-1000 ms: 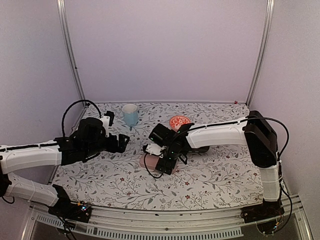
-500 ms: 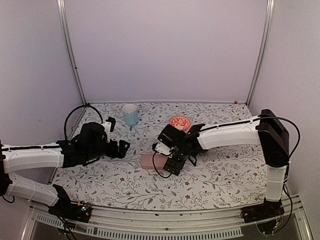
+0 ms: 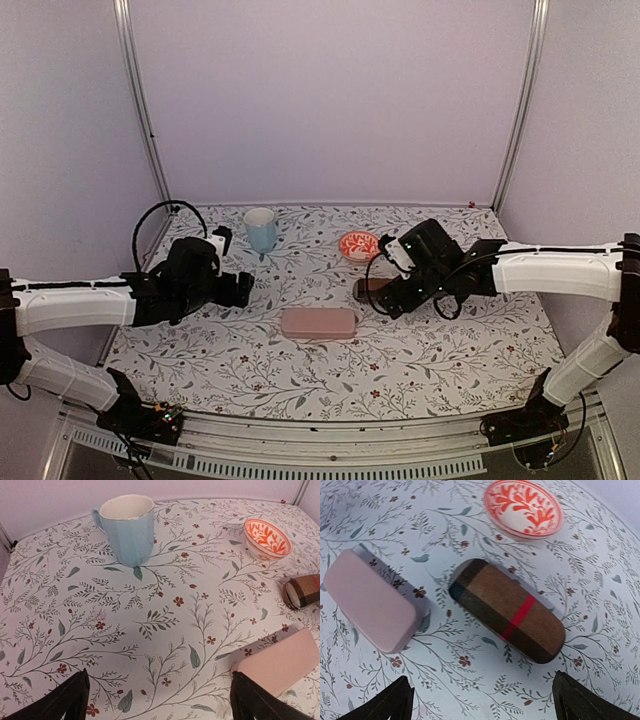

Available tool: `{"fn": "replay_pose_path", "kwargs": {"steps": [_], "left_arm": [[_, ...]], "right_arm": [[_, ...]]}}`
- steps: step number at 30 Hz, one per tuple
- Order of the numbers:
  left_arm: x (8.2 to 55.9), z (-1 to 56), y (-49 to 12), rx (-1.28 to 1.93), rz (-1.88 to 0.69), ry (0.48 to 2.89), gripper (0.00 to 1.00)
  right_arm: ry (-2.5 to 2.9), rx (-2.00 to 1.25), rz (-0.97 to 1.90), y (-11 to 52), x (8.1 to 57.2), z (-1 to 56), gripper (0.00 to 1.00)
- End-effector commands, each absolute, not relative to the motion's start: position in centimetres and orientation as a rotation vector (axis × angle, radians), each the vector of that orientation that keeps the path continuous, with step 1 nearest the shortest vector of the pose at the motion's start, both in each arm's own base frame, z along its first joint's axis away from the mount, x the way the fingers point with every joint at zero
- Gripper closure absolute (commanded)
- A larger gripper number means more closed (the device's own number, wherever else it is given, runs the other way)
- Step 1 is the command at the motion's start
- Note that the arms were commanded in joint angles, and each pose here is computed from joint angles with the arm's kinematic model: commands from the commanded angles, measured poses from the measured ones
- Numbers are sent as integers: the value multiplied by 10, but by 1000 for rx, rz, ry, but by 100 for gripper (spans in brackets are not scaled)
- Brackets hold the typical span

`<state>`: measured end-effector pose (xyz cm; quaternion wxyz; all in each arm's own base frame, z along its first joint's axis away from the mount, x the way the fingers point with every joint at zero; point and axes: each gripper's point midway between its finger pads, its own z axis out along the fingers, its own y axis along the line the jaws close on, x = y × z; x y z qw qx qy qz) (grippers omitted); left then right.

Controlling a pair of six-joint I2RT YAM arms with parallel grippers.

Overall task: Organize the sunglasses
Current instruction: Move the case with sunglasses to the center of the board, then reset both arms

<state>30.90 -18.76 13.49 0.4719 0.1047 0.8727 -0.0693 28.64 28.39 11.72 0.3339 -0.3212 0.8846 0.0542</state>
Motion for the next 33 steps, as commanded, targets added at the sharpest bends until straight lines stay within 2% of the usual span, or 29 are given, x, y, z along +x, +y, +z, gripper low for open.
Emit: {"fn": "replay_pose_path", "kwargs": {"steps": [1, 12, 19, 25, 33], "left_arm": [[327, 156, -167, 224, -28, 2050, 1], [348, 191, -142, 135, -157, 1903, 1], [349, 204, -118, 8, -168, 1813, 1], [338, 220, -112, -35, -221, 1732, 1], [321, 238, -112, -17, -280, 1728, 1]], "right_arm": [[2283, -431, 165, 229, 316, 154, 1], [2163, -78, 146, 152, 336, 203, 1], [2050, 101, 5, 114, 344, 226, 1], [2024, 126, 10, 112, 344, 233, 1], [2017, 47, 178, 128, 328, 247, 1]]}}
